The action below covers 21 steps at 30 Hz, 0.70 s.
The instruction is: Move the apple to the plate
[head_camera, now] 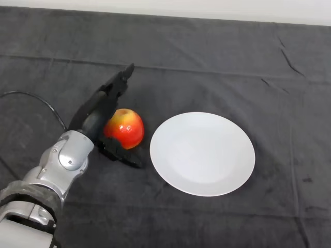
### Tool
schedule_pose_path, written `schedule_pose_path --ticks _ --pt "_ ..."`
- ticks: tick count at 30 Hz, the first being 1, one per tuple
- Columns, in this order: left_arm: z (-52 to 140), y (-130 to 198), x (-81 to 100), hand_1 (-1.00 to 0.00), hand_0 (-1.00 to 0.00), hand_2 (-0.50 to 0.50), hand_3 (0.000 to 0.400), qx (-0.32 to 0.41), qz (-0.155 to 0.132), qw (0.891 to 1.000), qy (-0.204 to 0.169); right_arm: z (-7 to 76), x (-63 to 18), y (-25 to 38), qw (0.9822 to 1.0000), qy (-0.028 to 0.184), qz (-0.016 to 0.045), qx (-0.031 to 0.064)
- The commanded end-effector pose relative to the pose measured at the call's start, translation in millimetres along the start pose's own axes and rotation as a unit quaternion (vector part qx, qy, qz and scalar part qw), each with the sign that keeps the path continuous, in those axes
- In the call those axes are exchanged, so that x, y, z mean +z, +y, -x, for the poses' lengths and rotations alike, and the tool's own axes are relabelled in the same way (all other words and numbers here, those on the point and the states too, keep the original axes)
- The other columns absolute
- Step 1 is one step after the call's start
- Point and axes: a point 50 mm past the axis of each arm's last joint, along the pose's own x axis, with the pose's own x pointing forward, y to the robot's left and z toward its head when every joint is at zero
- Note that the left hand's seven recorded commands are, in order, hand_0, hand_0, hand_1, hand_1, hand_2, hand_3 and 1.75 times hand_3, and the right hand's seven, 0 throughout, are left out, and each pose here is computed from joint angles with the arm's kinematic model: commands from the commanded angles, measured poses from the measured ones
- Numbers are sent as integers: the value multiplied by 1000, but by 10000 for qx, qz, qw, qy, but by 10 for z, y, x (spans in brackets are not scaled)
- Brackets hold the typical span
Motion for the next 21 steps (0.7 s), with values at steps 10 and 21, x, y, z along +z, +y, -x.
schedule_pose_path --ticks 10,21 --pt "-74 97 -14 0 0 0 0 -50 -152 9992 366 682 -542 -99 9851 1699 254 26" --pt "-89 58 -49 0 -341 -171 136 -139 223 9972 707 682 -542 -99 9851 1699 254 26"
